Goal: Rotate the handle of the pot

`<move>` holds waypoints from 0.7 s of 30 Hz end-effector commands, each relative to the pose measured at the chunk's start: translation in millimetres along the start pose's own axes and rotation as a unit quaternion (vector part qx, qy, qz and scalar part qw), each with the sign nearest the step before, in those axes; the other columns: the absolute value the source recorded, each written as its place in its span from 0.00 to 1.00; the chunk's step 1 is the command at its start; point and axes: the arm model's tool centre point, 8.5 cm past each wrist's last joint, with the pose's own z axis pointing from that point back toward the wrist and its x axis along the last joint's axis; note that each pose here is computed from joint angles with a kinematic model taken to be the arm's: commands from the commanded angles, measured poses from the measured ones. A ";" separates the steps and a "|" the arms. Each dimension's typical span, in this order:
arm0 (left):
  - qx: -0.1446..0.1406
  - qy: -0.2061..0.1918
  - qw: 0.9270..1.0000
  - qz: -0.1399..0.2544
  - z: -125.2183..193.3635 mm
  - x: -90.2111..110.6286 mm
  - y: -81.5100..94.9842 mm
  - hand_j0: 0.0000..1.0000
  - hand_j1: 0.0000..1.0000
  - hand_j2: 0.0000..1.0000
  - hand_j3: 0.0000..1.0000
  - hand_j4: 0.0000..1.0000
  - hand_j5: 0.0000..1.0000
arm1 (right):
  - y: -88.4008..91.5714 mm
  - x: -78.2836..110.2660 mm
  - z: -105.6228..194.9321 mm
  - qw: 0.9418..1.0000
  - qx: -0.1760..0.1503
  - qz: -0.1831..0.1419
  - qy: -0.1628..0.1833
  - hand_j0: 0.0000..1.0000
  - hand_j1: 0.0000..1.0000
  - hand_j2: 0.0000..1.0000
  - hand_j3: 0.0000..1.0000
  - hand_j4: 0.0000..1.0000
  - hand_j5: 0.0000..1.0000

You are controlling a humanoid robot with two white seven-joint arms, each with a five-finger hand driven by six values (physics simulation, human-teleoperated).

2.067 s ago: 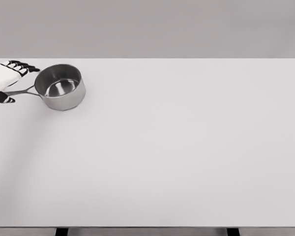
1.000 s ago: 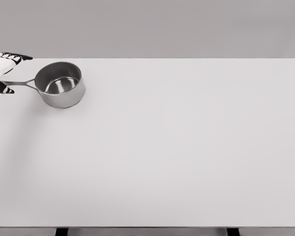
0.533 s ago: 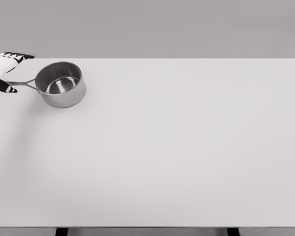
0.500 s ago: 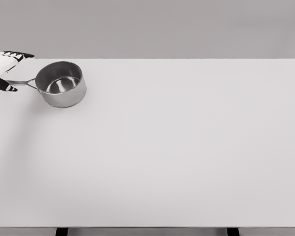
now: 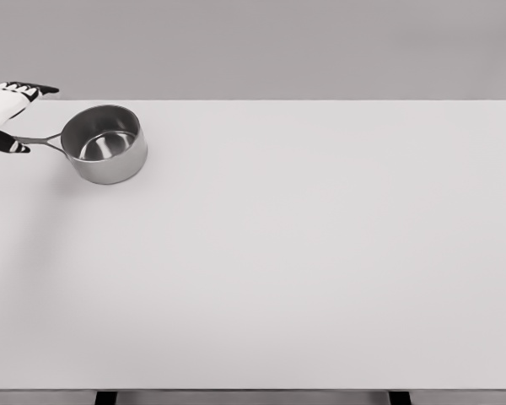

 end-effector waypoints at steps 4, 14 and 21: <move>0.031 -0.025 0.999 0.005 19.8 4.6 12.6 1.00 1.00 1.00 1.00 1.00 1.00 | 0.0 0.0 0.0 1.000 0.000 0.000 0.000 1.00 1.00 1.00 1.00 1.00 1.00; 0.194 -0.108 0.974 0.042 100.6 43.3 69.9 1.00 1.00 1.00 1.00 1.00 1.00 | 0.0 0.0 0.0 1.000 0.000 0.000 0.000 1.00 1.00 1.00 1.00 1.00 1.00; 0.191 -0.228 0.952 0.070 117.8 143.5 26.7 1.00 1.00 1.00 1.00 1.00 1.00 | 0.0 0.0 0.0 1.000 0.000 0.000 0.000 1.00 1.00 1.00 1.00 1.00 1.00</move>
